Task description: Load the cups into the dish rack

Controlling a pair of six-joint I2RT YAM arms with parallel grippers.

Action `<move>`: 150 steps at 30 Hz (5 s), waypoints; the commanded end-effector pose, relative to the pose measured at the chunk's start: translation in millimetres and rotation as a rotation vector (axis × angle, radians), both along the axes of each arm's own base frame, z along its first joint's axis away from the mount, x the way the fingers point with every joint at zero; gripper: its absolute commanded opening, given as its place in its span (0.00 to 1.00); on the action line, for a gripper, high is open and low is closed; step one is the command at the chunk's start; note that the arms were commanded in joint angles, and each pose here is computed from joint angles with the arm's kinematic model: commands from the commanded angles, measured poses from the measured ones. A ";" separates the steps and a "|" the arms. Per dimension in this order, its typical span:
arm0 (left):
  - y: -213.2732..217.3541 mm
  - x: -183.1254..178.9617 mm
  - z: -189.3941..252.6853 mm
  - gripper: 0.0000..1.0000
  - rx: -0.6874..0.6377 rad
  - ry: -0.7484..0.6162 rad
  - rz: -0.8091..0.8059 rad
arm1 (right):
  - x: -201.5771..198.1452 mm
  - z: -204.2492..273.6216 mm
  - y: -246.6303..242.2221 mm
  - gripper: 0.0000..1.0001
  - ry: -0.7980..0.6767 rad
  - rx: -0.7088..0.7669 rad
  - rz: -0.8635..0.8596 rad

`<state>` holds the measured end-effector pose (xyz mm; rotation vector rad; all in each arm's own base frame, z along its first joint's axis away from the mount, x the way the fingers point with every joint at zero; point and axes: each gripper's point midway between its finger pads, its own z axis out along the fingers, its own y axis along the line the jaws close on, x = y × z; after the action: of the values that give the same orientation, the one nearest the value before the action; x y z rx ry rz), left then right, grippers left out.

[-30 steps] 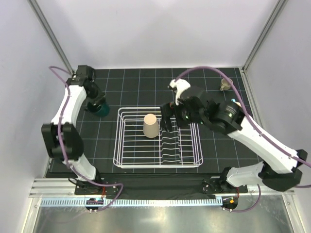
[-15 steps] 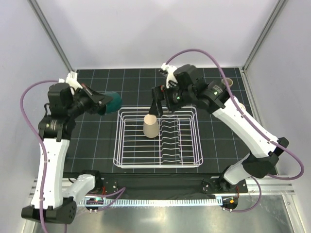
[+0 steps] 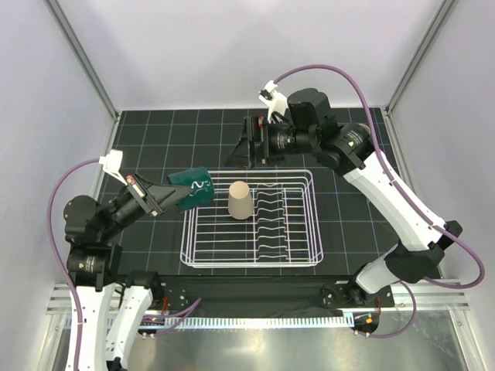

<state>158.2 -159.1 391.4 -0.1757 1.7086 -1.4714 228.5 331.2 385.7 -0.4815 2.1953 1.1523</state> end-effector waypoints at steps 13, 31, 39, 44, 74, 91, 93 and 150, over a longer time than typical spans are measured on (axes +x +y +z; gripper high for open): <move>-16.6 -72.7 50.0 0.00 0.059 -0.352 -0.261 | -8.3 52.3 68.7 0.97 0.275 0.357 0.192; -18.8 -69.0 59.0 0.00 0.101 -0.460 -0.273 | -50.4 46.7 100.6 0.88 0.458 0.451 0.398; -17.5 -68.9 56.0 0.00 0.152 -0.556 -0.248 | -56.9 45.3 106.3 0.84 0.497 0.455 0.460; -14.8 -77.1 59.3 0.00 0.217 -0.684 -0.218 | -56.7 43.4 109.2 0.82 0.511 0.456 0.463; -9.2 -77.5 30.6 0.00 0.301 -0.720 -0.163 | -78.0 71.7 124.1 0.35 0.481 0.549 0.544; -4.9 -60.6 27.2 0.00 0.303 -0.723 -0.091 | -86.4 74.3 117.7 0.40 0.474 0.580 0.576; -4.4 -61.9 29.5 0.00 0.303 -0.738 -0.083 | -88.3 75.7 118.3 0.40 0.468 0.584 0.582; -0.9 -48.6 -6.9 0.62 0.292 -0.571 -0.054 | -64.9 63.6 118.4 0.04 0.337 0.541 0.467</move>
<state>113.0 -161.4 384.6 0.4216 1.4355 -1.1496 174.2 474.2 400.0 -0.5286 2.1198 2.1757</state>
